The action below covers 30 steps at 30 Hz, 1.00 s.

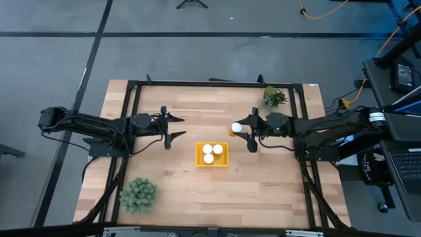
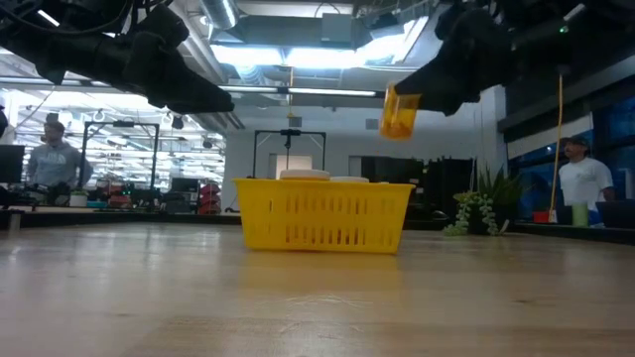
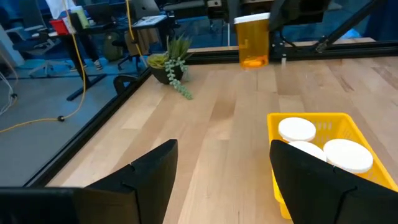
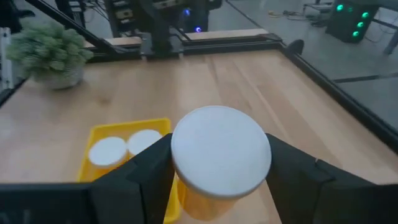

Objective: Pick and place pill bottles into a basket
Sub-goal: Put the orange pill bottle into the yellow bin

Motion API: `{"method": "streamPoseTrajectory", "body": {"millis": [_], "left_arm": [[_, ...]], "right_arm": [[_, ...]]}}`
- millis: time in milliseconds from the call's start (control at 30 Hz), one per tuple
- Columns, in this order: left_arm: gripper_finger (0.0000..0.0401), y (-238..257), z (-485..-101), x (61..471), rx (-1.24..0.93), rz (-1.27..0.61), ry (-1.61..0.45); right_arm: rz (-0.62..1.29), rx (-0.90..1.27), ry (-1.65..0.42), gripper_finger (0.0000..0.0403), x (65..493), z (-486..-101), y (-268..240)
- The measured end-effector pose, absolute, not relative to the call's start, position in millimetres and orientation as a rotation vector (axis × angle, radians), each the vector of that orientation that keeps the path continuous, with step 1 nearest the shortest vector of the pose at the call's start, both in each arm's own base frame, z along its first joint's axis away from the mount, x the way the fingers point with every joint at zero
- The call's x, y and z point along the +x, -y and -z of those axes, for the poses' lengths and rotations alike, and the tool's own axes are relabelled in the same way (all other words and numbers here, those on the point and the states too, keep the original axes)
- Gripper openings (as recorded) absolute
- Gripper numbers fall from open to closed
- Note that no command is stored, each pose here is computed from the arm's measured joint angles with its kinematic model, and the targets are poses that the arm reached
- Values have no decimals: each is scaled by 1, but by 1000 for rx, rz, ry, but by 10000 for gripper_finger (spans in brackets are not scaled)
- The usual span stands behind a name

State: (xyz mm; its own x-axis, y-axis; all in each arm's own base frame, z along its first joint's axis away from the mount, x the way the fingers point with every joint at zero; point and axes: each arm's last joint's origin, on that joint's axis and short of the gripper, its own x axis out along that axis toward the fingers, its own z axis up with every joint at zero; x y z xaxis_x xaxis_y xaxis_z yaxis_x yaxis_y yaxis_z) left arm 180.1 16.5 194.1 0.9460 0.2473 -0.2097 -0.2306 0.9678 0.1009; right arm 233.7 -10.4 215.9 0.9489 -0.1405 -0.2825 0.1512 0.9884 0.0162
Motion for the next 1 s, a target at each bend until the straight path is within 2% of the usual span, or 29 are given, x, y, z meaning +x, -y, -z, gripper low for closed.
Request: {"method": "streamPoseTrajectory", "body": {"millis": [200,467,1000], "left_arm": [[251,-16,-194,180,69,-244,-222],[251,-16,-197,181,11,-245,-182],[251,-16,-198,181,-66,-252,-165]], "right_arm": [[79,53,-285,220,234,-215,-8],[81,-8,-291,220,243,-219,-35],[61,-47,-491,220,284,-239,-83]]}}
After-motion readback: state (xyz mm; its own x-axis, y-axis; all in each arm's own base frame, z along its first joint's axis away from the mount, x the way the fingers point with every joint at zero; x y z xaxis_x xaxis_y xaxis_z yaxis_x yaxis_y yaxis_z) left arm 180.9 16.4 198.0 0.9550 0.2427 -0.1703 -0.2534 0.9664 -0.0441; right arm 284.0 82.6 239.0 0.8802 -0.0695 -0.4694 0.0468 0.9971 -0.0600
